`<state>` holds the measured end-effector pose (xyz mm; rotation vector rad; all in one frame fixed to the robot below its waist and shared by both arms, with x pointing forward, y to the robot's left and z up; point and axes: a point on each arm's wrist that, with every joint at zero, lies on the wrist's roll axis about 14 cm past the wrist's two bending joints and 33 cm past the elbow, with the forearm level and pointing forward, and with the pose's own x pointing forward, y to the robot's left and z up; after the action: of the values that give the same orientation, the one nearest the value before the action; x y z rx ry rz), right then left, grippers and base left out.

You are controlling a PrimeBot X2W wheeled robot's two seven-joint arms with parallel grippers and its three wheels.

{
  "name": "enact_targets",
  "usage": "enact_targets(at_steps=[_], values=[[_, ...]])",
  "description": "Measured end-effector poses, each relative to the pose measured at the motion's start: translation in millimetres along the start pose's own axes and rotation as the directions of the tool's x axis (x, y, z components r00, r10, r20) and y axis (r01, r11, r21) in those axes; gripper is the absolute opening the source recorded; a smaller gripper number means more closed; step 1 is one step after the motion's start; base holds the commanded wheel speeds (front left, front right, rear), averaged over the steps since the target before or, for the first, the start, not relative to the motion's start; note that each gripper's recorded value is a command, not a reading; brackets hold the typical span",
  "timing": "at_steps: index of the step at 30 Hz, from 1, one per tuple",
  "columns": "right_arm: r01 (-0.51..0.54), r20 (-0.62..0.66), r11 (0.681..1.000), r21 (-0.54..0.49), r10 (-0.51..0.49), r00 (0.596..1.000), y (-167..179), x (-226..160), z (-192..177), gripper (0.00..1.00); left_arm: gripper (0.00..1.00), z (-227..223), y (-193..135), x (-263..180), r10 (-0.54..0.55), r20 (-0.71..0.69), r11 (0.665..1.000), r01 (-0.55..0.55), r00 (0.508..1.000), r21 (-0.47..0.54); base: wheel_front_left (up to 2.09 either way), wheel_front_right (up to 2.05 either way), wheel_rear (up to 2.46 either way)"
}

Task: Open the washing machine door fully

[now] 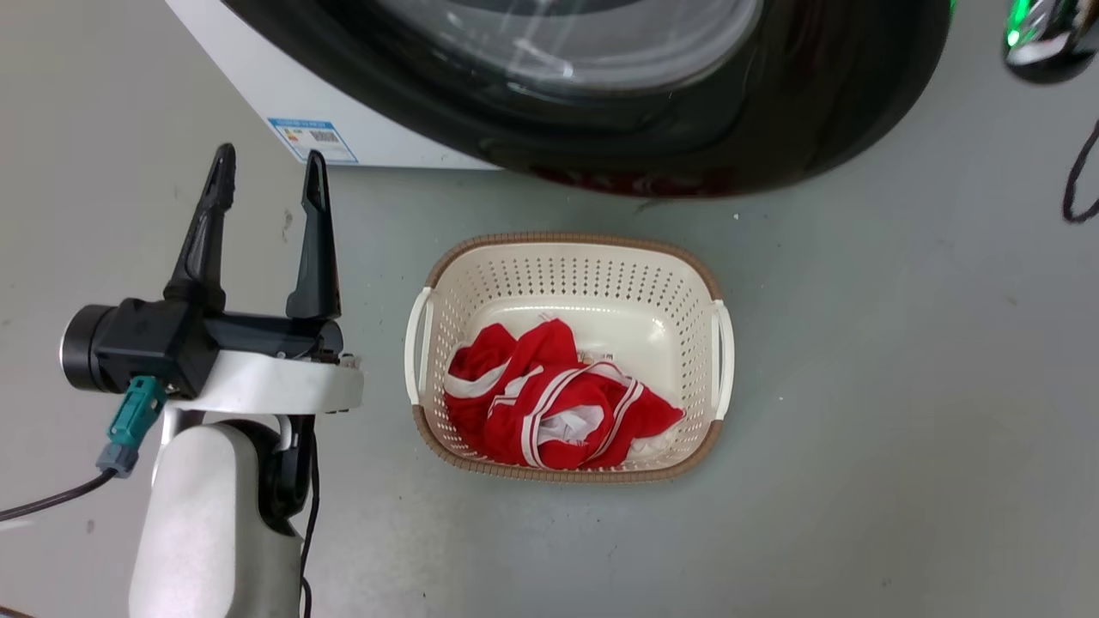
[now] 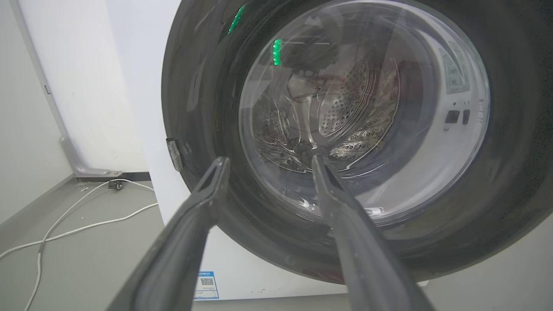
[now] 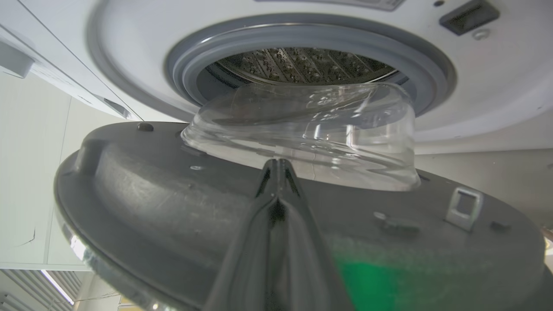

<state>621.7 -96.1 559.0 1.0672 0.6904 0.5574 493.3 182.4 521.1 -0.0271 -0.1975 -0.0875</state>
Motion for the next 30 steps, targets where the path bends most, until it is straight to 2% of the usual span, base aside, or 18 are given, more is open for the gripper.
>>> enact_targets(at_steps=[14,23,30], values=[[-0.098,-0.202,0.995,0.016,0.1,0.974,28.7,-37.0,-98.3,0.0,1.0,28.6,-10.4,-36.2,-0.022,0.013,1.0,0.022,1.0,0.007,0.0,0.0,0.0],[-0.197,-0.308,0.98,0.013,0.191,0.932,54.8,-52.7,-155.7,0.0,1.0,40.1,-14.0,-52.9,-0.034,0.022,0.999,0.034,0.999,0.013,0.0,0.0,0.0],[-0.269,-0.417,0.963,0.0,0.245,0.875,74.2,-60.2,-211.6,0.0,1.0,49.4,-16.6,-66.7,-0.026,0.036,1.0,0.026,0.999,-0.011,0.0,0.0,0.0]])
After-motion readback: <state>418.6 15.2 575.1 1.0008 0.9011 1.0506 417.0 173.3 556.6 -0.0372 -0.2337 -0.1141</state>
